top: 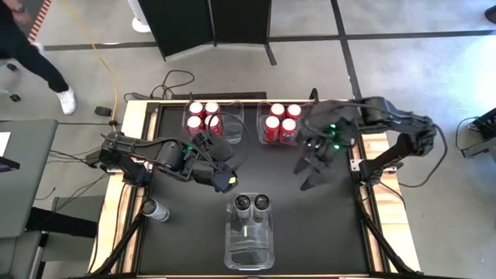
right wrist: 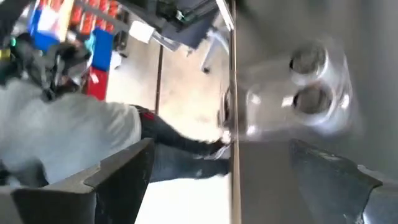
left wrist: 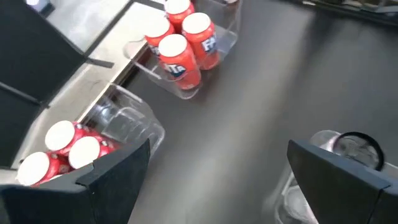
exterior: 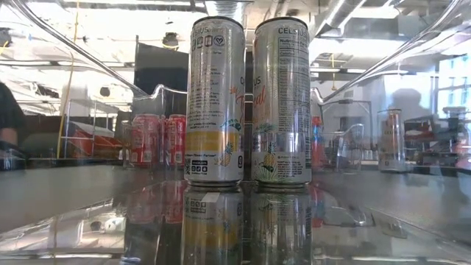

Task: Sort soda cans
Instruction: Put the white yellow soda can into the bottom transparent bin

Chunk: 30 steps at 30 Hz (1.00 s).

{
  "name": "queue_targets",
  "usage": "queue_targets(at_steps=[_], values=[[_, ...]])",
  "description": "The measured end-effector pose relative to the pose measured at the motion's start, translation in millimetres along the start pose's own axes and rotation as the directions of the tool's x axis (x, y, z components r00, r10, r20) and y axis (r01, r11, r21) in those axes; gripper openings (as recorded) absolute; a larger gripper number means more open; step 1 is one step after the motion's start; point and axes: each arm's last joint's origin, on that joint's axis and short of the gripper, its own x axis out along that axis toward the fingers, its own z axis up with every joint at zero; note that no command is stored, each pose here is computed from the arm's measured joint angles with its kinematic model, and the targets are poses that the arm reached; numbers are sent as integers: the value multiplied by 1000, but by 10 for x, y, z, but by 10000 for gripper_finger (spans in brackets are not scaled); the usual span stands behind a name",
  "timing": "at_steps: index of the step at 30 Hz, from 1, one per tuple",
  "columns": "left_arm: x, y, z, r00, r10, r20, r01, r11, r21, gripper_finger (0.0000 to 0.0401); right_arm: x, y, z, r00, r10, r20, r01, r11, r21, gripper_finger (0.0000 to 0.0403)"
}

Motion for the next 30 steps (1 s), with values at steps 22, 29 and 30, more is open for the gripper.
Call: queue_targets(at_steps=[22, 29, 30], values=[[-4, -51, 66, 997, -53, 50, 53, 999, -10, 375, 256, -925, -343, 745, -550, -378, 663, 553, 504, 383], [-9, -53, 54, 998, -50, 44, 54, 996, -77, 375, -168, -1771, -241, 539, -722, -435, 775, 223, 591, 377], [-13, -53, 45, 998, -49, 40, 51, 996, -75, 375, -249, -1872, -240, 517, -731, -444, 776, 181, 605, 373]])
